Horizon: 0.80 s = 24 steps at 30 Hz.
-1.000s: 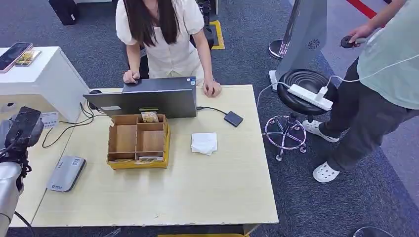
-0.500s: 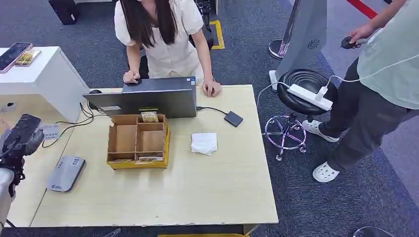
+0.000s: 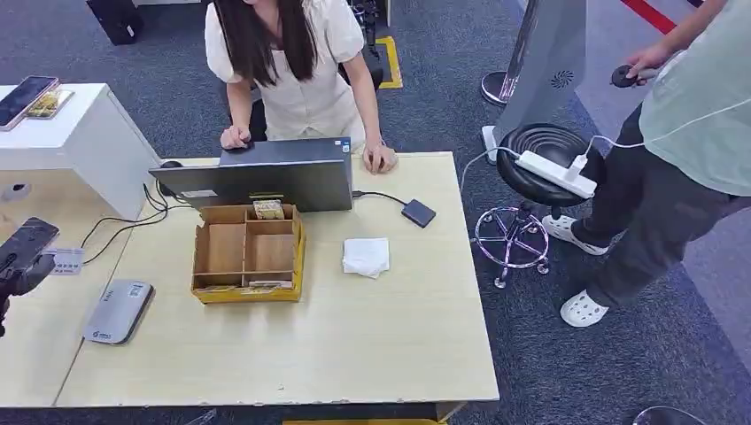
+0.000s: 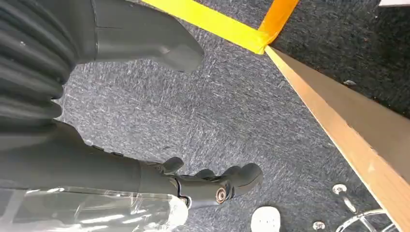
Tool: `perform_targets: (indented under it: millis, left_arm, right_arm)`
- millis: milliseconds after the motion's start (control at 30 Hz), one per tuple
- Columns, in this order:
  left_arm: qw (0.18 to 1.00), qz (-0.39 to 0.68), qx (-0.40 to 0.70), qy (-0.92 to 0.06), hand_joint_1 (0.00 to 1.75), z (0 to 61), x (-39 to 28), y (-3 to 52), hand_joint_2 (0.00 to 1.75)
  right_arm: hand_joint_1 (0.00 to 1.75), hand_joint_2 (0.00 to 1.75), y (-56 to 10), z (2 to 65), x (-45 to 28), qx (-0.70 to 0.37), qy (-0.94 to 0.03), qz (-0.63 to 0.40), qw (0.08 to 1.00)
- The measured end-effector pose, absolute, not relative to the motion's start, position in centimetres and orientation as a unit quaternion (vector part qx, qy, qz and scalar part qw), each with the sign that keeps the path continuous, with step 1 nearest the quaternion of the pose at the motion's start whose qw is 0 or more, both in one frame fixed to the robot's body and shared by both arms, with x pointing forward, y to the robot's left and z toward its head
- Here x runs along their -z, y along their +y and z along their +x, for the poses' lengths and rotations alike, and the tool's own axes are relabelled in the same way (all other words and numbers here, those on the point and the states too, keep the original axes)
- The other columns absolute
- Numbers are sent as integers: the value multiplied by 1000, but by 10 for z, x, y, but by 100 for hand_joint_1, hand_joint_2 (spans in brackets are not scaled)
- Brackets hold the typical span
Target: Pass the card to the sensor for recognition and then transmit it.
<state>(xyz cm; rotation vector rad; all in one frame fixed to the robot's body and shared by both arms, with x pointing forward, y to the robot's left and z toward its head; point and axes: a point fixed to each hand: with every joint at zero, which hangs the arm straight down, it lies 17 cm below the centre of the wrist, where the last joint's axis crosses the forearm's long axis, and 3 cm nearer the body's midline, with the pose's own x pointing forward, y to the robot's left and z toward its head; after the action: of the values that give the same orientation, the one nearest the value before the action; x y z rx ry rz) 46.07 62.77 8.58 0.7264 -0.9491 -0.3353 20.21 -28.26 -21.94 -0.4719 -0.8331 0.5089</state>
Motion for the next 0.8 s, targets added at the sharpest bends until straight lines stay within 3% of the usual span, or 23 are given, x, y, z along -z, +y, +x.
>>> perform_targets:
  millis: [800]
  left_arm:
    - [849,248,256,-390,175,387,-79,649,175]
  right_arm:
    - [0,175,-278,203,218,-258,-404,-219,850]
